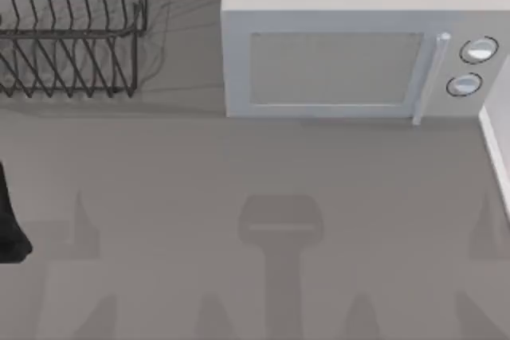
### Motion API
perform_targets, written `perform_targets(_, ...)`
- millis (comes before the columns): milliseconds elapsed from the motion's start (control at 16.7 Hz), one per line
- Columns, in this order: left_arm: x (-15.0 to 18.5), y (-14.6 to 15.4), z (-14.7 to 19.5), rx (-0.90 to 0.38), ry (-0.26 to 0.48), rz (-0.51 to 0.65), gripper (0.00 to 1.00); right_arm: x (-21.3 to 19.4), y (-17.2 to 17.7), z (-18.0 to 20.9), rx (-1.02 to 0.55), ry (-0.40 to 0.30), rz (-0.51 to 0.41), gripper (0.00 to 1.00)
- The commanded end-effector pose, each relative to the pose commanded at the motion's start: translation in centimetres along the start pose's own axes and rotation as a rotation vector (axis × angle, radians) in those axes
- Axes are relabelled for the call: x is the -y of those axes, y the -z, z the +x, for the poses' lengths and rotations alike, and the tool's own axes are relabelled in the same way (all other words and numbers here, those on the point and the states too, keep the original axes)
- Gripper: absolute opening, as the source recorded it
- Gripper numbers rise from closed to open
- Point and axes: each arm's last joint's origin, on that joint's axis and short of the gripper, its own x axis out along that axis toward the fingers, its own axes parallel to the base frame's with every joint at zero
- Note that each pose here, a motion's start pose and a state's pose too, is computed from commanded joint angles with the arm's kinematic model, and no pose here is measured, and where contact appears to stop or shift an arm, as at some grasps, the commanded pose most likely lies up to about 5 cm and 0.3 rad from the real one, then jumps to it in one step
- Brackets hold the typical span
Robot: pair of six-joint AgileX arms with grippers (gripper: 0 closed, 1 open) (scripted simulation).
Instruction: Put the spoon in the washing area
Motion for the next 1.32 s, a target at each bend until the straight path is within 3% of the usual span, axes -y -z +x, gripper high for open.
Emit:
perform_targets(180,0.0,0.0,0.0,0.0,0.0,0.0,1.0,0.0,-0.2,0.0,-0.013,0.004,-0.012,1.0)
perform_targets(360,0.0,0.0,0.0,0.0,0.0,0.0,1.0,0.3,-1.3,0.2,-0.117,0.023,-0.102,1.0)
perform_targets(660,0.0,0.0,0.0,0.0,0.0,0.0,1.0,1.3,-3.4,2.1,-0.541,-0.005,-0.349,1.0)
perform_targets(840,0.0,0.0,0.0,0.0,0.0,0.0,1.0,2.3,-3.7,4.4,-0.878,-0.11,-0.475,1.0)
perform_targets(1020,0.0,0.0,0.0,0.0,0.0,0.0,1.0,3.6,-3.6,6.8,-1.164,-0.267,-0.55,1.0)
perform_targets(1320,0.0,0.0,0.0,0.0,0.0,0.0,1.0,5.7,-3.5,9.8,-1.426,-0.515,-0.59,1.0)
